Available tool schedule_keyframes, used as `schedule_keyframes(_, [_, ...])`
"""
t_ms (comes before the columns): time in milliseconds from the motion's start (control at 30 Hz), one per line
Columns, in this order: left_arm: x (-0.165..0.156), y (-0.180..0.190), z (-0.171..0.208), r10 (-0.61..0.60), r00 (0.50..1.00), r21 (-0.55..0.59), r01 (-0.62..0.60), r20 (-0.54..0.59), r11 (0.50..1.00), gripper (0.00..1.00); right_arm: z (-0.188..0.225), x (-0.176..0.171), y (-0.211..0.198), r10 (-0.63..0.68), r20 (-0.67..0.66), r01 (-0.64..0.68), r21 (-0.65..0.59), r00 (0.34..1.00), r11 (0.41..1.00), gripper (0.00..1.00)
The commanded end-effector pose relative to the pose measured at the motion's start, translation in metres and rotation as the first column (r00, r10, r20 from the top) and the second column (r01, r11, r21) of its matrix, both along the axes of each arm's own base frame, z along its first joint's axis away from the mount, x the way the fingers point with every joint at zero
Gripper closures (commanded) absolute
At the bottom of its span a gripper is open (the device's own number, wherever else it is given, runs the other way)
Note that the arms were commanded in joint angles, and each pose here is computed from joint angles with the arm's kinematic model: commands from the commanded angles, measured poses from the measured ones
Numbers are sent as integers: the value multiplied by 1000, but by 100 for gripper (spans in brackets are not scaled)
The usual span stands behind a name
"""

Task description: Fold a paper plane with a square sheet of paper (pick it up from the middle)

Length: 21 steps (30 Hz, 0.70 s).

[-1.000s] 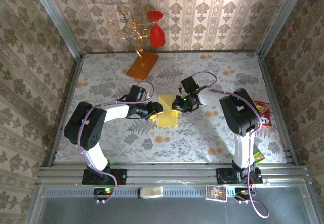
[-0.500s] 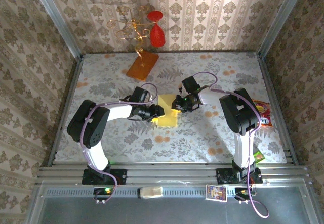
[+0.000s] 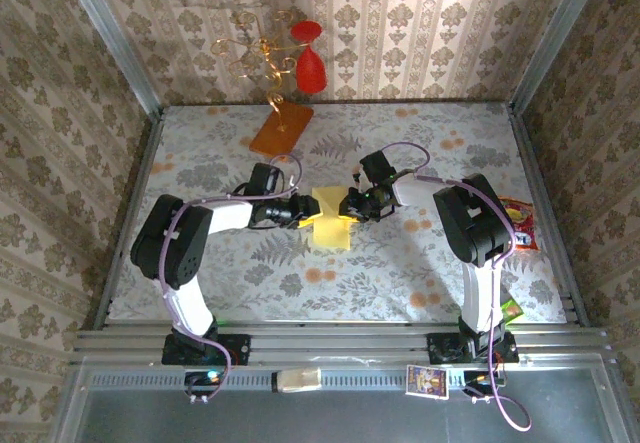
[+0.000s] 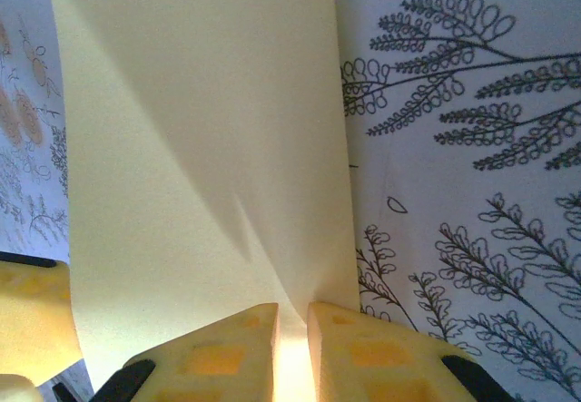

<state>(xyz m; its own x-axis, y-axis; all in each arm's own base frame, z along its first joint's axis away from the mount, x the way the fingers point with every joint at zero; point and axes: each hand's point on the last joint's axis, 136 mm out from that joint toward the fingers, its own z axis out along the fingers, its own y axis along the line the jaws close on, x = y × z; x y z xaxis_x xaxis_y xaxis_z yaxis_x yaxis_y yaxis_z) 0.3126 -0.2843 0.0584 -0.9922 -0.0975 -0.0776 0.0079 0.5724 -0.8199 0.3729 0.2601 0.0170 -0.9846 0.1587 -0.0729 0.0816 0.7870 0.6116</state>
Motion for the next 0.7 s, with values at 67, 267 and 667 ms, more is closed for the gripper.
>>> schedule_keyframes(67, [2,-9,-1,-38,999,-33,38,-18,999,65,-23,-14,-15,-8,-57,4,-61,998,998,80])
schedule_keyframes(267, [13,1,-2,-2,1000,-32,1,-19,999,72,-21,-13,-15,-5,-52,2,-57,999,998,80])
schedule_keyframes(667, [20,5,0,1,1000,-30,-1,-2,1000,82,-2,-3,-8,39,23,-39,-4,999,999,72])
